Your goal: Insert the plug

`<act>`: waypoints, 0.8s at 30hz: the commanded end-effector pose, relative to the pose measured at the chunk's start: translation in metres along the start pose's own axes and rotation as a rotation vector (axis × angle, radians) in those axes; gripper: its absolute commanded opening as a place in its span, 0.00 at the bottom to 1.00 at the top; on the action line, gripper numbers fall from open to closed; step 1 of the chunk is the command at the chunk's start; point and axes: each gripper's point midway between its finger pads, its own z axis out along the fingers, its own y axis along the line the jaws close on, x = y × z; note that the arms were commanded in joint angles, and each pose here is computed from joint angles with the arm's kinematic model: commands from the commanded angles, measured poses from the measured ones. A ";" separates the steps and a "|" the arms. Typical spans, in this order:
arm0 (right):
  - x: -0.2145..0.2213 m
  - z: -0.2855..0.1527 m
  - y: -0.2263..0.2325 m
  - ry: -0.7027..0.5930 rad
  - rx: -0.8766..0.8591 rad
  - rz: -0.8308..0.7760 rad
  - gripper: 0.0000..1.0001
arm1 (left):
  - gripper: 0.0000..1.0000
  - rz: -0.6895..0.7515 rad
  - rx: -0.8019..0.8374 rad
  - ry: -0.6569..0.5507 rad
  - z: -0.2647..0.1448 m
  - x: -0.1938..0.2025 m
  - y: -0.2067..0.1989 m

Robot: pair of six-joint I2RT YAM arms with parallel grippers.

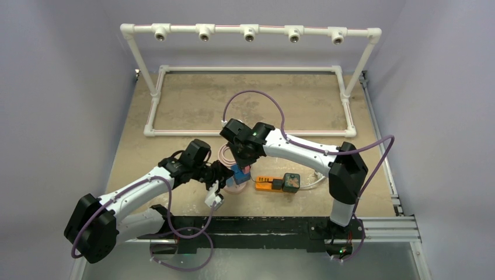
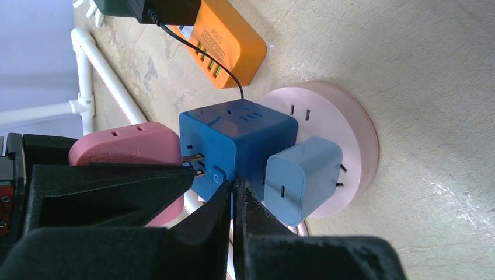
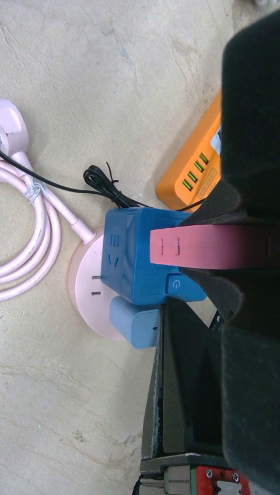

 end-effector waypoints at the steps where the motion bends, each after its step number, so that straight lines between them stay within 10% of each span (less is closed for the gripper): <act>1: -0.001 -0.002 -0.001 0.004 0.017 -0.020 0.00 | 0.00 -0.073 0.078 -0.021 0.007 -0.006 -0.029; 24: 0.013 0.002 0.020 0.049 -0.023 -0.036 0.00 | 0.00 -0.073 0.074 -0.022 0.009 -0.006 -0.028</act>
